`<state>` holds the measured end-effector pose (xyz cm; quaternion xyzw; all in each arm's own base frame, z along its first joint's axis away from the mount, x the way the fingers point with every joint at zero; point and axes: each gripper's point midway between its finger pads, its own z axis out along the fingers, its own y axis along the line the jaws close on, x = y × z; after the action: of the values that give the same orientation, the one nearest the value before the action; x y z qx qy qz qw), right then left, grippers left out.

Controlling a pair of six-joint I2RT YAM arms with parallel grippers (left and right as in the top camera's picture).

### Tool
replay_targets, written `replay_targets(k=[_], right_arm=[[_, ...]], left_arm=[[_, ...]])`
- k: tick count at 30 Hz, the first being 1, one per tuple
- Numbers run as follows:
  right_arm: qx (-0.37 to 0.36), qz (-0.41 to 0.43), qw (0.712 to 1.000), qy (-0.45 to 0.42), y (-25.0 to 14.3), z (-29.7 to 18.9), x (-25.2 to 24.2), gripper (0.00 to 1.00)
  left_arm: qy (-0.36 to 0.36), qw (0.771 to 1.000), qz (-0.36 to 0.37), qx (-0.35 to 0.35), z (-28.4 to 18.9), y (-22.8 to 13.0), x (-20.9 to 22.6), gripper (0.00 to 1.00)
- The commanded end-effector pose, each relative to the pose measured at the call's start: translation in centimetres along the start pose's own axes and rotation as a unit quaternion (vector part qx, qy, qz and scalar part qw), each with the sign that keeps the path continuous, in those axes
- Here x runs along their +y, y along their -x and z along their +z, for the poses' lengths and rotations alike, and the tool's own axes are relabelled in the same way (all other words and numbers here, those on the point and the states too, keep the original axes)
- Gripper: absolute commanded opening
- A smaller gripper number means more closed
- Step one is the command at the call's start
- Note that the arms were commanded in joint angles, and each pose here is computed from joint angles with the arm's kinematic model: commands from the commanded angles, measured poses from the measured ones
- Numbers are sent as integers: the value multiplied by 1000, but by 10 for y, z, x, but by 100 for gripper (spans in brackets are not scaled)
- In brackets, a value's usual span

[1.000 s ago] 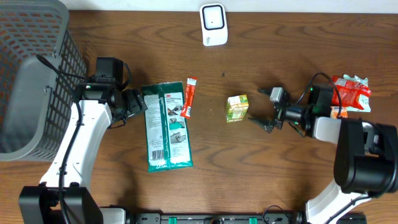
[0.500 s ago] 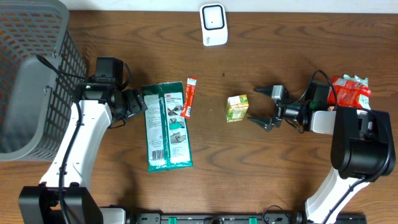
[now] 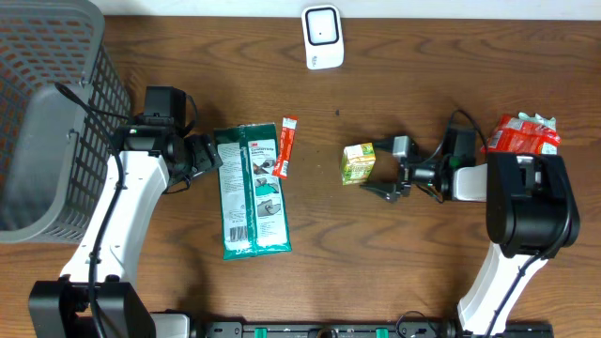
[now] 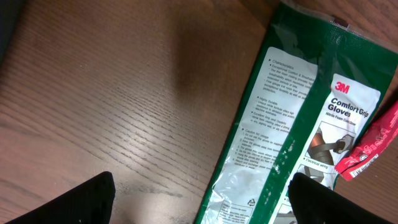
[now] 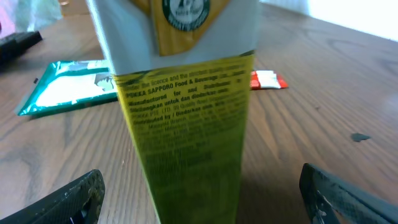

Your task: Scan the item barcode

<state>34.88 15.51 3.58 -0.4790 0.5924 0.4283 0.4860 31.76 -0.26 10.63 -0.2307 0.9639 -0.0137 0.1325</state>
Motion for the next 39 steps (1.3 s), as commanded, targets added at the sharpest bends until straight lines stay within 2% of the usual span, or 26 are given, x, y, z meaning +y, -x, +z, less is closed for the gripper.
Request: replay_targets(k=[1, 9, 11, 19, 31, 39], right_arm=[[19, 3, 1000, 2, -7, 12, 0, 96], [25, 4, 1000, 1, -1, 25, -4, 93], [34, 19, 999, -14, -5, 22, -9, 89], [31, 43, 998, -34, -6, 9, -18, 85], [-37, 28, 999, 10, 24, -2, -12, 82], [-37, 42, 998, 10, 25, -2, -13, 70]], left_arm=[[5, 1000, 3, -6, -2, 3, 2, 90], [5, 1000, 3, -6, -2, 3, 2, 90], [5, 1000, 3, -6, -2, 3, 2, 90], [5, 1000, 3, -6, -2, 3, 2, 90], [5, 1000, 3, -6, -2, 3, 2, 90], [5, 1000, 3, -6, -2, 3, 2, 90]])
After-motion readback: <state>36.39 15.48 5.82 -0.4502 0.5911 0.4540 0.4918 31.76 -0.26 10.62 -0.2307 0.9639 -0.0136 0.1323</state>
